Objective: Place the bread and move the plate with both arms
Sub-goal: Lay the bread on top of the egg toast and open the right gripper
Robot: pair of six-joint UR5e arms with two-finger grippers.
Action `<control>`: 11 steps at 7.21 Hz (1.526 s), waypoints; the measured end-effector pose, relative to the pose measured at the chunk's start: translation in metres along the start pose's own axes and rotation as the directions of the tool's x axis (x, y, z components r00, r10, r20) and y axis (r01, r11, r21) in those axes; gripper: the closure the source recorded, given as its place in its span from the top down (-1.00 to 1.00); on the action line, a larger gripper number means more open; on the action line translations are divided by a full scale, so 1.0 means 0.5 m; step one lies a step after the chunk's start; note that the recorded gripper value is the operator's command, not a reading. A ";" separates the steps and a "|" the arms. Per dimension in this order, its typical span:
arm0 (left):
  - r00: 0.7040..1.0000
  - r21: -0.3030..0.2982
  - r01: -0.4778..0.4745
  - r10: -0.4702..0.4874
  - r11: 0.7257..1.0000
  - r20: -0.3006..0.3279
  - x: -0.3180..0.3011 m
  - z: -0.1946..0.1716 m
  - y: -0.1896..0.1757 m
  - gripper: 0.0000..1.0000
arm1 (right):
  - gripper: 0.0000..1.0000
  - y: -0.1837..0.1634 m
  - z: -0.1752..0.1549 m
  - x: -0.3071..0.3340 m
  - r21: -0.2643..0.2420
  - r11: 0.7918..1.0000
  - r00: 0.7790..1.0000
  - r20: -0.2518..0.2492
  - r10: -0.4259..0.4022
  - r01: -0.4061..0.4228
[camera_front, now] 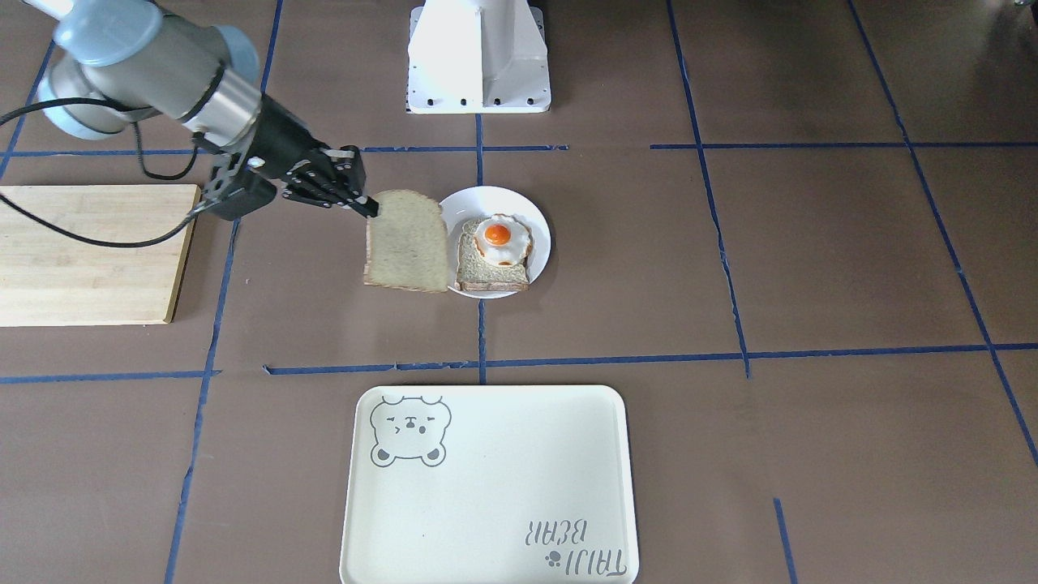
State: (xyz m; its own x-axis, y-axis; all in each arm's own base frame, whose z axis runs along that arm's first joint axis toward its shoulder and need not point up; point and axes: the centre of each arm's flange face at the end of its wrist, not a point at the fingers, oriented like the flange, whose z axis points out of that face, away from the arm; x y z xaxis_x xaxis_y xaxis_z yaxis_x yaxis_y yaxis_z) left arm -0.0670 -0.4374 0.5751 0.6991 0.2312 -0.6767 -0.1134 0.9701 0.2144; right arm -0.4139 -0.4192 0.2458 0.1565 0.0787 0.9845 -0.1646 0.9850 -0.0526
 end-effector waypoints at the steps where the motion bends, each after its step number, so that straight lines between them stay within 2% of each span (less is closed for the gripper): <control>1: 1.000 0.000 0.000 0.000 1.000 -0.002 0.000 0.000 0.000 1.00 | -1.00 0.059 0.061 -0.033 0.037 0.999 1.000 0.004 0.003 -0.003; 2: 1.000 0.000 0.000 0.000 1.000 -0.003 0.000 0.001 0.000 1.00 | -1.00 0.107 0.104 -0.059 0.075 0.997 1.000 0.008 0.015 -0.016; 4: 1.000 0.000 0.000 0.000 1.000 -0.004 0.000 0.000 0.000 1.00 | -1.00 0.155 0.164 -0.083 0.135 0.990 0.999 0.003 0.039 -0.039; 6: 1.000 0.002 -0.002 0.002 1.000 -0.004 0.002 -0.001 0.000 1.00 | -0.93 0.176 0.205 -0.063 0.146 0.989 0.999 -0.026 0.041 -0.037; 7: 1.000 0.002 -0.002 0.002 1.000 -0.004 0.003 -0.002 -0.001 1.00 | -0.35 0.181 0.216 -0.052 0.144 0.989 0.998 -0.039 0.038 -0.032; 8: 1.000 0.003 -0.003 0.003 1.000 -0.004 0.003 -0.002 -0.001 1.00 | 0.51 0.182 0.225 -0.038 0.143 0.989 0.998 -0.055 0.036 -0.028; 9: 1.000 0.003 -0.002 0.002 1.000 -0.004 0.003 -0.002 -0.001 1.00 | 0.98 0.180 0.233 -0.027 0.143 0.989 0.997 -0.070 0.035 -0.025; 11: 1.000 0.003 -0.002 0.002 1.000 -0.004 0.003 -0.002 -0.001 1.00 | 0.99 0.164 0.235 -0.014 0.140 0.990 0.993 -0.110 0.038 -0.022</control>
State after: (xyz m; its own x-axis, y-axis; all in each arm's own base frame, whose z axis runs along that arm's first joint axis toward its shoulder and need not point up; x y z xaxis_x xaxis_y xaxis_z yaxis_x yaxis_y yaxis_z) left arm -0.0667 -0.4374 0.5731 0.6958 0.2336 -0.6791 -0.1127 0.9694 0.2180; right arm -0.5428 -0.3573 0.2540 0.2562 0.1322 0.9575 -0.3027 0.9518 -0.0504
